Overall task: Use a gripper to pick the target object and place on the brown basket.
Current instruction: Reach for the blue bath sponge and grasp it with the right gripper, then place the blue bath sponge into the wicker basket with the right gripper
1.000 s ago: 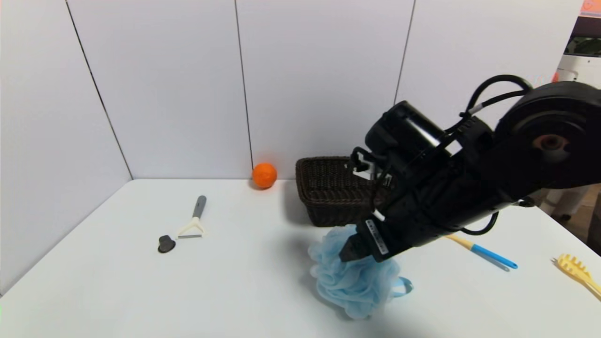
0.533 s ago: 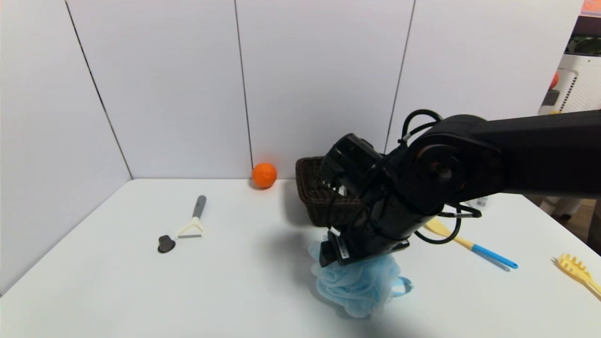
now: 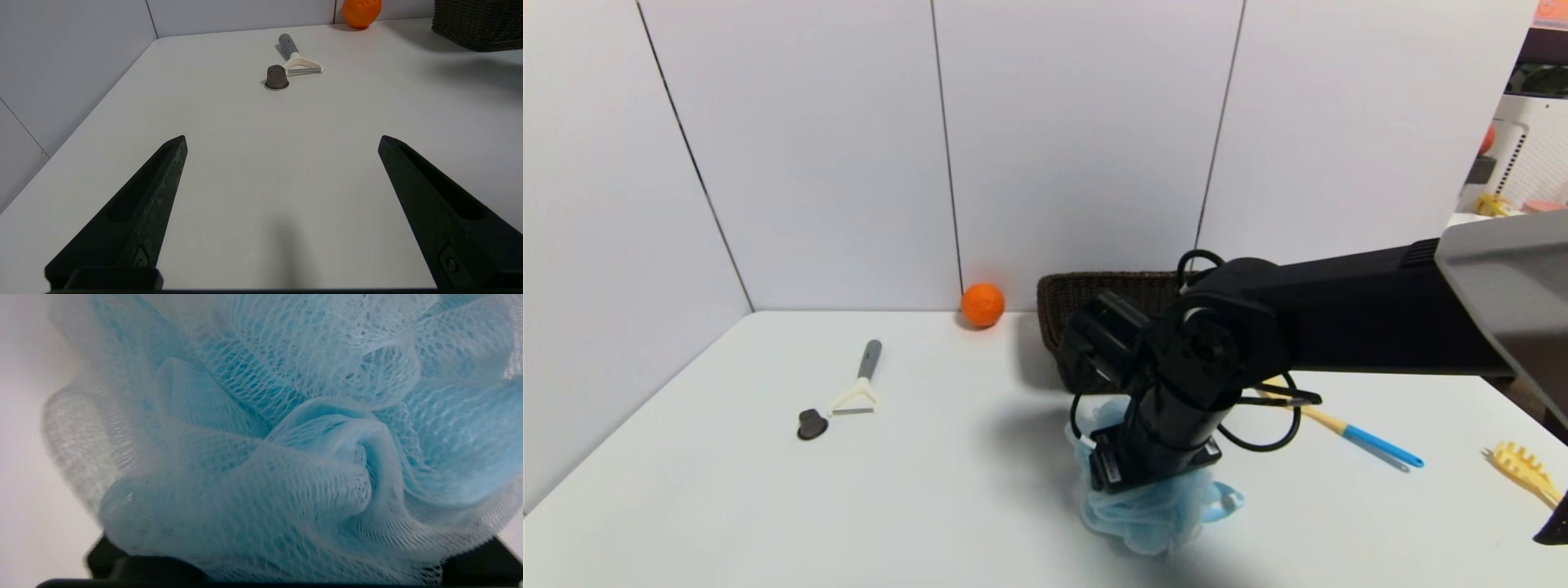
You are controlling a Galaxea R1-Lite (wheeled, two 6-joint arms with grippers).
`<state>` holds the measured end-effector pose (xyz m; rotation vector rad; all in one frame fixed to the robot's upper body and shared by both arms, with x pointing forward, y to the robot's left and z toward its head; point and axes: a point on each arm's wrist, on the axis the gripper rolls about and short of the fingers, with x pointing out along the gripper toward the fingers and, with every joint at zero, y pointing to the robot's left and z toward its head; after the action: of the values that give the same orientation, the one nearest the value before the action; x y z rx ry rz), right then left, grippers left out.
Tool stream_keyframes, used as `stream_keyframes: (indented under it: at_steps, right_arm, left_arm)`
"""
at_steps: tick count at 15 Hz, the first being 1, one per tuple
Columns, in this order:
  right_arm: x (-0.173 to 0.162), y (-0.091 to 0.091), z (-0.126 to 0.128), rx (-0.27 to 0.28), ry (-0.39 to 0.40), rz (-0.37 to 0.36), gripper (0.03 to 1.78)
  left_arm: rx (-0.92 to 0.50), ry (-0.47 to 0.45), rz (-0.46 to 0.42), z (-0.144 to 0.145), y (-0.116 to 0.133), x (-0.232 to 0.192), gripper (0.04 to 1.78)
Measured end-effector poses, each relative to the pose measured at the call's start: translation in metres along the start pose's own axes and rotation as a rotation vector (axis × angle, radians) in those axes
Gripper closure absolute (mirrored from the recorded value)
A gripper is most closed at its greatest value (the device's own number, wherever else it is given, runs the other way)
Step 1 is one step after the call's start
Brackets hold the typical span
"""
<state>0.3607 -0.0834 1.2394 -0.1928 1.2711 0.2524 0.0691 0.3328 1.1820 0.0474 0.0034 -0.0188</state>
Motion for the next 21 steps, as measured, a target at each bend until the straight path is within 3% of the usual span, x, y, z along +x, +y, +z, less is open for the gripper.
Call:
stream_keyframes:
  at_steps: [2, 6, 10, 12, 15, 17, 21]
  right_arm:
    - [0.003, 0.000, -0.001, 0.000, 0.008, -0.006, 0.79]
    - [-0.010, -0.004, -0.001, 0.000, -0.024, -0.006, 1.08]
    - [-0.039, -0.012, -0.005, 0.000, -0.102, -0.017, 1.12]
    - [-0.063, -0.018, -0.009, -0.032, -0.161, 0.006, 1.14]
    - [-0.109, -0.035, -0.013, -0.136, -0.309, 0.040, 1.14]
    - [-0.135, -0.053, -0.007, -0.187, -0.462, 0.036, 1.14]
    - [-0.161, -0.086, 0.023, -0.180, -0.786, -0.021, 1.15]
  left_arm:
    - [0.000, 0.000, 0.000, 0.000, 0.000, 0.000, 0.13]
    - [0.000, 0.000, 0.000, 0.000, 0.000, 0.000, 0.13]
    - [0.000, 0.000, 0.000, 0.000, 0.000, 0.000, 0.13]
    - [0.000, 0.000, 0.000, 0.000, 0.000, 0.000, 0.13]
    - [0.000, 0.000, 0.000, 0.000, 0.000, 0.000, 0.13]
    - [0.000, 0.000, 0.000, 0.000, 0.000, 0.000, 0.13]
    - [0.000, 0.000, 0.000, 0.000, 0.000, 0.000, 0.13]
